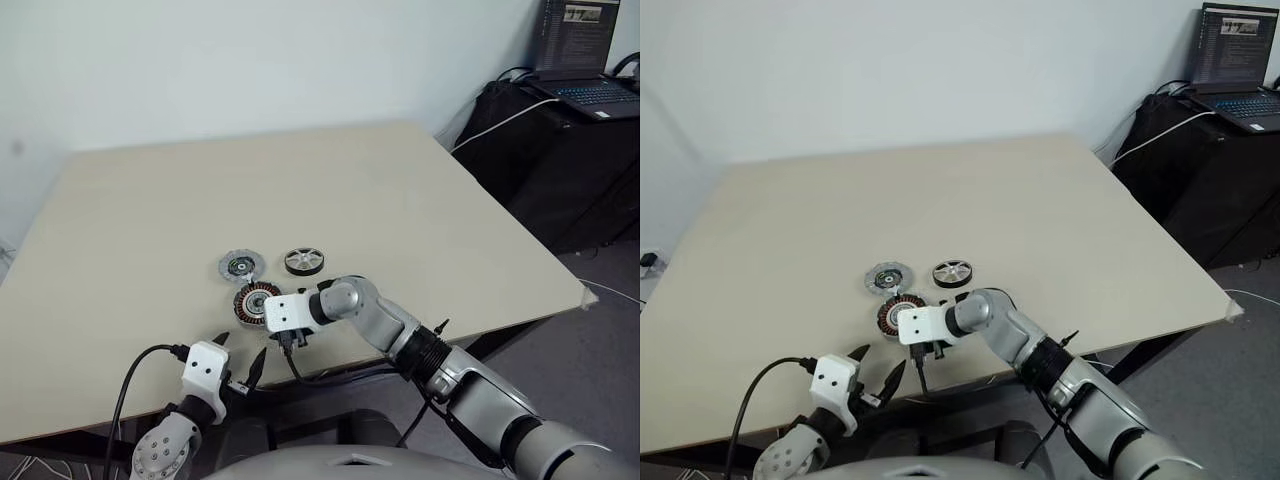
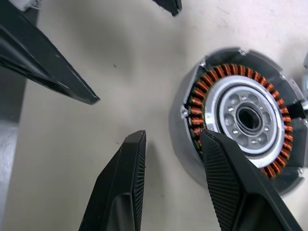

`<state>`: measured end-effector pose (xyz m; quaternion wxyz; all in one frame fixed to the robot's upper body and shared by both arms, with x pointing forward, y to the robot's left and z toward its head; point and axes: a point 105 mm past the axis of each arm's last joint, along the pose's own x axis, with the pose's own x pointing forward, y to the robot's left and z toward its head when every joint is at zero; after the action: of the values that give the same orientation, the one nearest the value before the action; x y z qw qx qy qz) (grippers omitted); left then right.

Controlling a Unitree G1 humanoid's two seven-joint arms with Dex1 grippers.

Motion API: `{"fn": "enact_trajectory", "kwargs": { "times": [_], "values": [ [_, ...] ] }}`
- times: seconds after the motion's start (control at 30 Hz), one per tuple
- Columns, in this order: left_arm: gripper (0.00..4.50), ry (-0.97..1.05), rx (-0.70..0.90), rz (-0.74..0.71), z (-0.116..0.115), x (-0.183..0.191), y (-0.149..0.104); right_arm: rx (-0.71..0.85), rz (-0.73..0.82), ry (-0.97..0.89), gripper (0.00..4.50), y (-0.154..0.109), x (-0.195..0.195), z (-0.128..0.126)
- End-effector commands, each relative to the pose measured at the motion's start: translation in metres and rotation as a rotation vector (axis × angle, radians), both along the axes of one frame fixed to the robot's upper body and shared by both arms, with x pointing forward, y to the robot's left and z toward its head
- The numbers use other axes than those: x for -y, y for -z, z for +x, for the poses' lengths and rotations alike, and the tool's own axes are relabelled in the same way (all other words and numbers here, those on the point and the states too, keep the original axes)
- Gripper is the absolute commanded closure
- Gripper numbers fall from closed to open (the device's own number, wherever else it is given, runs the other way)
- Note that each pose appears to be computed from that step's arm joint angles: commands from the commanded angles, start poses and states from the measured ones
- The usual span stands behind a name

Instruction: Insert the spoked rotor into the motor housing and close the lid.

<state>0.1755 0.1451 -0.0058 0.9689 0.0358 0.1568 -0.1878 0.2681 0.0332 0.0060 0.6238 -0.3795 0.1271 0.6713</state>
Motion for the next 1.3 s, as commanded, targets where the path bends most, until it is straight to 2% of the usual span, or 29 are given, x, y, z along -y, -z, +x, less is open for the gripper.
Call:
{"fn": "enact_trajectory", "kwargs": {
  "times": [0.03, 0.17, 0.57, 0.77, 1.3],
  "values": [
    [0.29, 0.011, 0.035, -0.011, 0.003, 0.002, -0.006, 0.038, 0.016, 0.010, 3.23, -0.010, -0.001, 0.009],
    [0.29, 0.011, 0.033, -0.011, 0.002, 0.001, -0.004, 0.046, 0.021, 0.008, 4.49, -0.010, -0.002, 0.009],
    [0.29, 0.011, 0.027, -0.012, 0.003, 0.000, 0.000, 0.073, 0.046, -0.019, 4.49, -0.020, -0.003, 0.007],
    [0.29, 0.016, 0.024, -0.018, 0.003, 0.001, 0.004, 0.062, 0.056, -0.090, 4.49, -0.027, 0.003, -0.004],
    [0.29, 0.036, 0.013, -0.032, 0.004, 0.005, 0.013, 0.069, -0.082, -0.157, 4.49, -0.015, 0.047, -0.023]
  ]
}}
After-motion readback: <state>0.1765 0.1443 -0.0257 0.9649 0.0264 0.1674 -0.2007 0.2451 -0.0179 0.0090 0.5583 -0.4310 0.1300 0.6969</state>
